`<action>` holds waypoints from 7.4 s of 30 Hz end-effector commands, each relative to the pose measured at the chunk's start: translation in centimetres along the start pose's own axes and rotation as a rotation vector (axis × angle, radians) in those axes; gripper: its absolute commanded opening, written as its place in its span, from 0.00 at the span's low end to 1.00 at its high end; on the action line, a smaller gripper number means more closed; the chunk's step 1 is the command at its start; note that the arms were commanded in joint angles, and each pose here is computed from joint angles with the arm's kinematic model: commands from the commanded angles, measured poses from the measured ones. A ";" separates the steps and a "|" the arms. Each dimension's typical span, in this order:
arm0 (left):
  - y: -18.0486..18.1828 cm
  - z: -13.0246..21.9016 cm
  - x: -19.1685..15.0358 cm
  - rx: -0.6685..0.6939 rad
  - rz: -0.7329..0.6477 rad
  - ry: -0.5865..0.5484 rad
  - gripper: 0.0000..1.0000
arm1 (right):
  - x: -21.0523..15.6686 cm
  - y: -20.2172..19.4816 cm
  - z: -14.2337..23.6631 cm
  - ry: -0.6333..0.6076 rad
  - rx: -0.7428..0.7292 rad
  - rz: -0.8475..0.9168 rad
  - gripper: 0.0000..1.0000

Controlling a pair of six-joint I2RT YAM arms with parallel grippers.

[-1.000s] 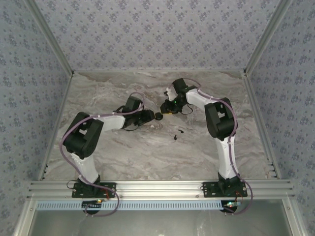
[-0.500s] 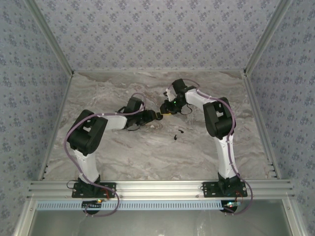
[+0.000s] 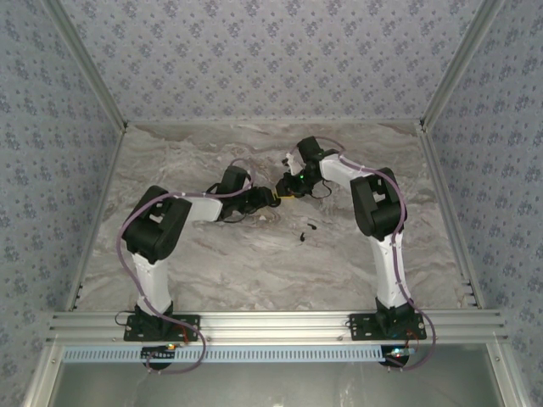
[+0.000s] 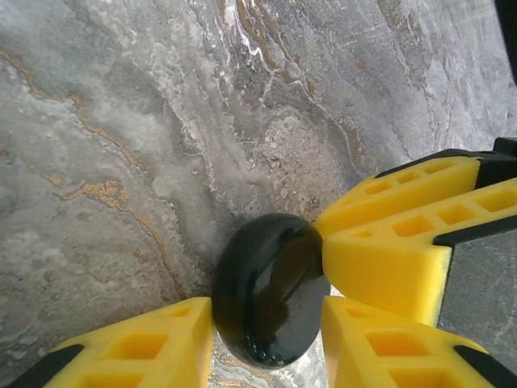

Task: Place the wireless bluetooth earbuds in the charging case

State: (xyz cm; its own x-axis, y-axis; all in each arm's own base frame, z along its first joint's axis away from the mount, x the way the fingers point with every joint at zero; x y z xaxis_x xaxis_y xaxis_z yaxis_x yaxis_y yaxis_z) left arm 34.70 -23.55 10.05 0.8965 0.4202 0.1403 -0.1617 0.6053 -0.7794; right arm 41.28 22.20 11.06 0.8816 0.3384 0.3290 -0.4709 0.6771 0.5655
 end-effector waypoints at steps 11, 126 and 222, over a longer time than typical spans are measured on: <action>0.3 -1.8 -0.7 -0.005 0.026 0.052 0.36 | -1.4 -1.0 0.3 0.035 0.018 -0.080 0.23; -15.8 19.0 -4.2 -0.699 -0.714 0.032 0.23 | -5.4 15.8 20.5 -0.456 0.418 0.473 0.43; -14.6 18.7 -7.5 -0.717 -1.270 -0.171 0.19 | -7.8 18.6 22.3 -0.368 0.201 0.583 0.53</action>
State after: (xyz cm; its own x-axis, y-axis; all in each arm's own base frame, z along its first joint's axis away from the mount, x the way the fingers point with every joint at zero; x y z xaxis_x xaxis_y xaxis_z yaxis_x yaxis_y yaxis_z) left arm 23.33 -22.99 30.40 0.3178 -0.0504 0.9468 0.9290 0.2162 -0.3003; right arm 25.62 17.84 34.70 0.4732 0.3300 0.8168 -0.8723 0.3050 0.3822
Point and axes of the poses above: each hand's point on the last joint's axis, 136 mm out from that joint toward the fingers, its own z axis back along the fingers, its own y axis along the line the jaws close on, x = y × z, the point moved 10 cm from there along z, back along the fingers, and after that the axes turned 10 degrees about z, right-handed, at the moved point
